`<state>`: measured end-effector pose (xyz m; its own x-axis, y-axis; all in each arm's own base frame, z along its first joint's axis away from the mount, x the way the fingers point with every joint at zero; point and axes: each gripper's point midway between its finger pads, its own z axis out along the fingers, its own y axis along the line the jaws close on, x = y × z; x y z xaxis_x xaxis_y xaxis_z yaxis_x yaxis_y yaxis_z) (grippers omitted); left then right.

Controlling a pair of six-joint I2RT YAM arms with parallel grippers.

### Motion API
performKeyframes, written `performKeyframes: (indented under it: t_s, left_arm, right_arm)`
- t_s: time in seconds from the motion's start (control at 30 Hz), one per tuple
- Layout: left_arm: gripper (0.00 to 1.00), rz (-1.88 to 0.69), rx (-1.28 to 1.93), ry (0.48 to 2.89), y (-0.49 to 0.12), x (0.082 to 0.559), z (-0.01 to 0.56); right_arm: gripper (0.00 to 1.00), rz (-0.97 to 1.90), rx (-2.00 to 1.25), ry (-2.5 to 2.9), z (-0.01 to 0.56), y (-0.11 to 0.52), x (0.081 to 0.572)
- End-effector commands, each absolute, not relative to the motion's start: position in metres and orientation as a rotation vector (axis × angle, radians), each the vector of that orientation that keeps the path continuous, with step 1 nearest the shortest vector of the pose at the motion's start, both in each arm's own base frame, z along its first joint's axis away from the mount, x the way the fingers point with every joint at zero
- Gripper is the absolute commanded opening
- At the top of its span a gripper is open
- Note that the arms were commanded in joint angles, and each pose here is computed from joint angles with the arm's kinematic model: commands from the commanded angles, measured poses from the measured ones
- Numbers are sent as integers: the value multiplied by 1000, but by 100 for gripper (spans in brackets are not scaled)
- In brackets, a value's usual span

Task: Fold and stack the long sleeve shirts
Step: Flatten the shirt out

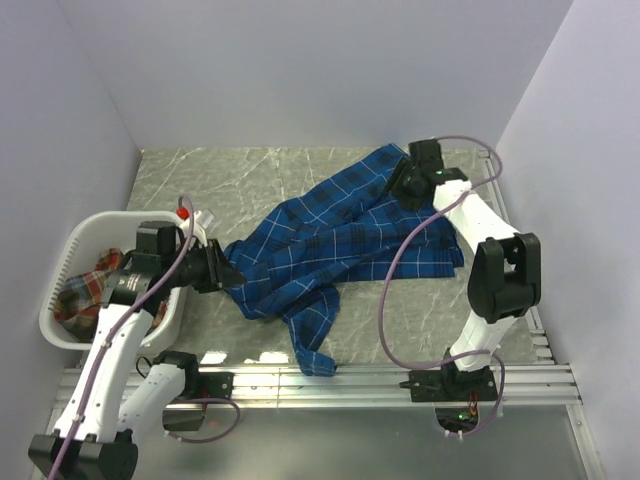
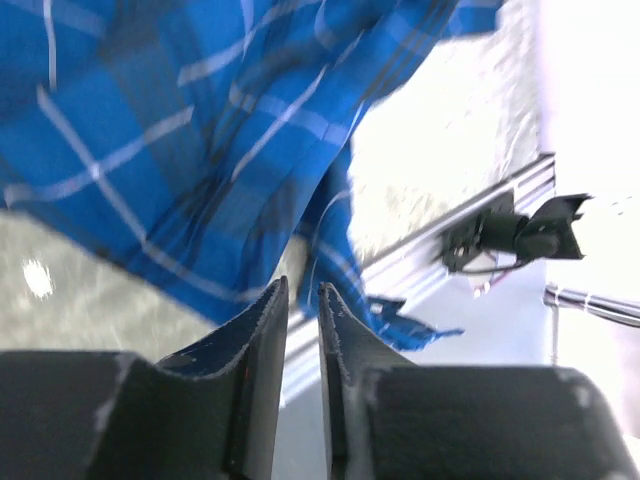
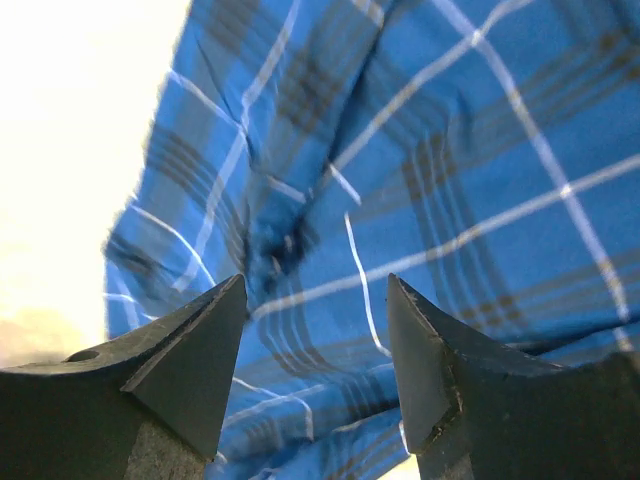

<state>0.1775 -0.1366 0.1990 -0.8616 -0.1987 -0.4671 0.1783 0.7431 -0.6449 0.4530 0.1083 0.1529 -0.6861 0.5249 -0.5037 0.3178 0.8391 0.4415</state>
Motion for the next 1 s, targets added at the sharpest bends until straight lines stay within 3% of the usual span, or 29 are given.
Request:
performKeyframes:
  t_s: [0.0,0.07,0.1,0.17,0.2,0.3,0.6,0.97]
  left_arm:
    - [25,-979,121,2244,-142,186,233]
    - [27,-1021,193,2167,-148,184,247]
    - [31,-1020,187,2139,-148,184,252]
    - [43,-976,149,2100,-144,195,256]
    - [56,-914,80,2112,-136,206,248]
    - [69,-838,-4,2122,-128,234,238]
    - [69,-722,-286,2230,-134,333,185]
    - [68,-627,-354,2319,-154,387,139]
  right_arm:
    - [65,215,612,2479,115,97,418]
    - [68,192,661,2491,102,91,402]
    - [75,158,683,2487,99,85,398]
    - [78,131,714,2491,92,79,388]
    - [79,124,724,2489,92,78,385]
    - [79,124,769,2489,94,77,378]
    - [73,66,794,2542,82,69,345]
    - [69,76,806,2697,35,71,283]
